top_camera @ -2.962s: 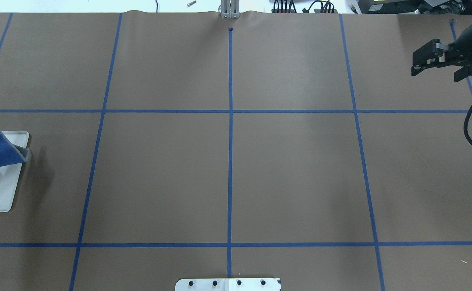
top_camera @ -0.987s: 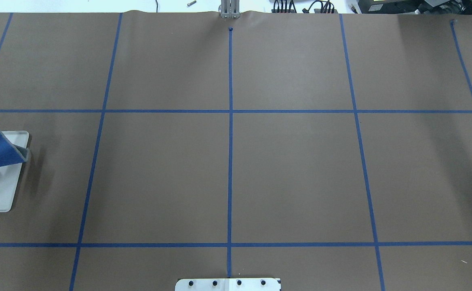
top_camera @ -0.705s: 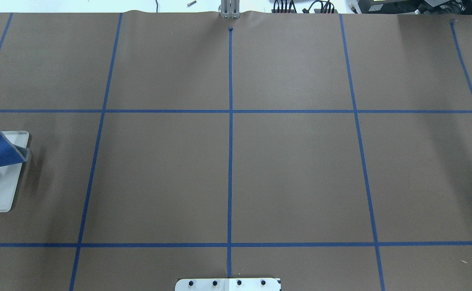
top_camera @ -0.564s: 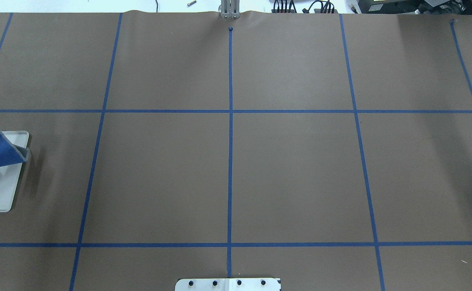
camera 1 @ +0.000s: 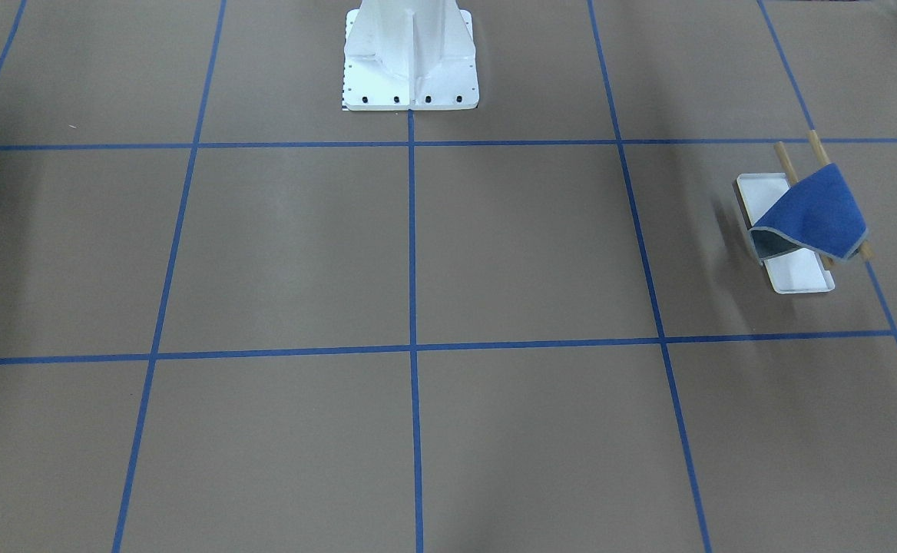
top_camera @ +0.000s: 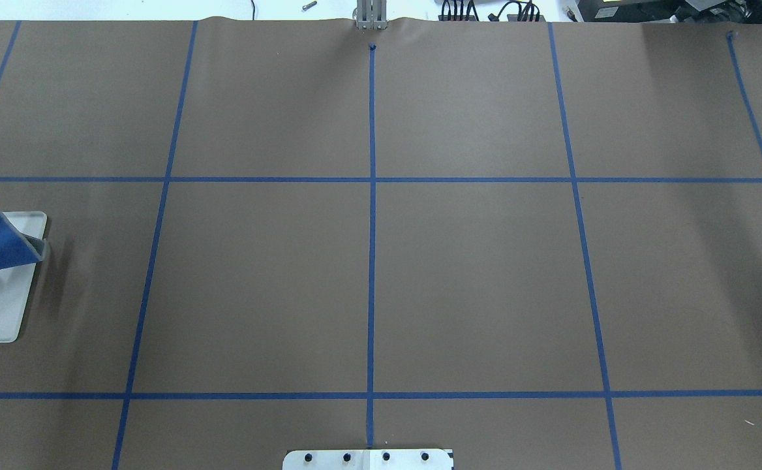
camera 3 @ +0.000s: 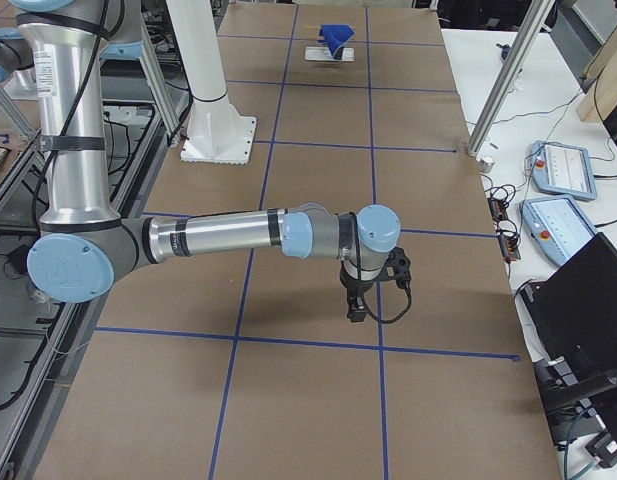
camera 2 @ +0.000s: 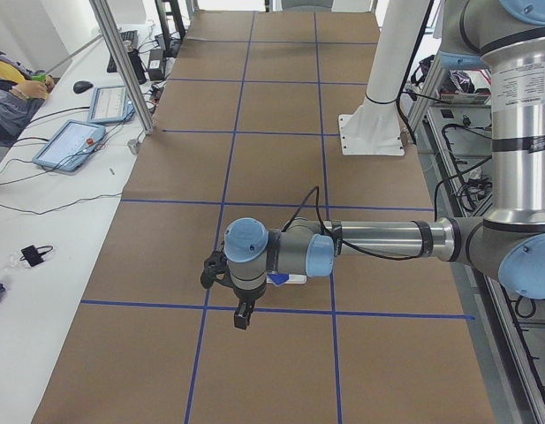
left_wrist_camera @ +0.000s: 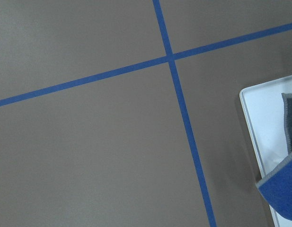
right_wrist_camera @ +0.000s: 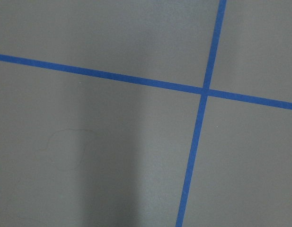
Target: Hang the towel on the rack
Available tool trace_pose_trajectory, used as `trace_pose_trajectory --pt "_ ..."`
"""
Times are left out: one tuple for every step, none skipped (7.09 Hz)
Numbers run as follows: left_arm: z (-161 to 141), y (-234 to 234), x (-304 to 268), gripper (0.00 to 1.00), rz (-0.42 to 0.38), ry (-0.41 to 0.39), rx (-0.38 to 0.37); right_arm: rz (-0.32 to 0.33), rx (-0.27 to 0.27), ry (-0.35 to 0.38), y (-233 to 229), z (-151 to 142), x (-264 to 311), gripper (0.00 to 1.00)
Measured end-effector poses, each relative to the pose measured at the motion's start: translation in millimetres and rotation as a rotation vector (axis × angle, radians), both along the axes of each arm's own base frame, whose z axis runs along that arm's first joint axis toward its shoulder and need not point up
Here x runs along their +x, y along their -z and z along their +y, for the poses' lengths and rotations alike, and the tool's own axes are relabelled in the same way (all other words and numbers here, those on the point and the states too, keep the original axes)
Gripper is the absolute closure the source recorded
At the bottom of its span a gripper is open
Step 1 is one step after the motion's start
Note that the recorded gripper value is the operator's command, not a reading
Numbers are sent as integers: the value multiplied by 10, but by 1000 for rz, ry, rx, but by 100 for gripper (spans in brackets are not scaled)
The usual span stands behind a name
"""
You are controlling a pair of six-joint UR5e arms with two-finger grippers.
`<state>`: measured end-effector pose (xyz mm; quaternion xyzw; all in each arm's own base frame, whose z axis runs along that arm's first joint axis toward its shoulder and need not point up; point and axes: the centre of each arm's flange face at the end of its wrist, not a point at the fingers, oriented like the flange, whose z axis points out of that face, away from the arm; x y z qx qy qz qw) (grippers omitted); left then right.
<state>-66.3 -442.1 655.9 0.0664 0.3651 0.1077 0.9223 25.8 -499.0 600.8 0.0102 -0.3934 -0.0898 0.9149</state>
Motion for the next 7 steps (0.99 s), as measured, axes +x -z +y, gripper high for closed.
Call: trace_pose_trajectory --pt "-6 72 12 2 19 0 10 1 11 -1 14 4 9 0" --pt "4 115 19 2 31 0 17 3 11 -2 -6 16 21 0" --pt "0 176 21 2 33 0 28 5 5 -2 -51 26 26 0" --pt "-22 220 20 2 31 -1 38 6 -4 -4 -88 14 28 0" --pt "-49 271 20 2 29 -1 48 6 -11 -6 -115 -10 27 0" --pt "-67 333 20 2 30 0 60 2 -11 -7 -112 -24 23 0" --pt "-72 348 20 2 29 1 62 -2 -1 -5 -94 -34 14 0"
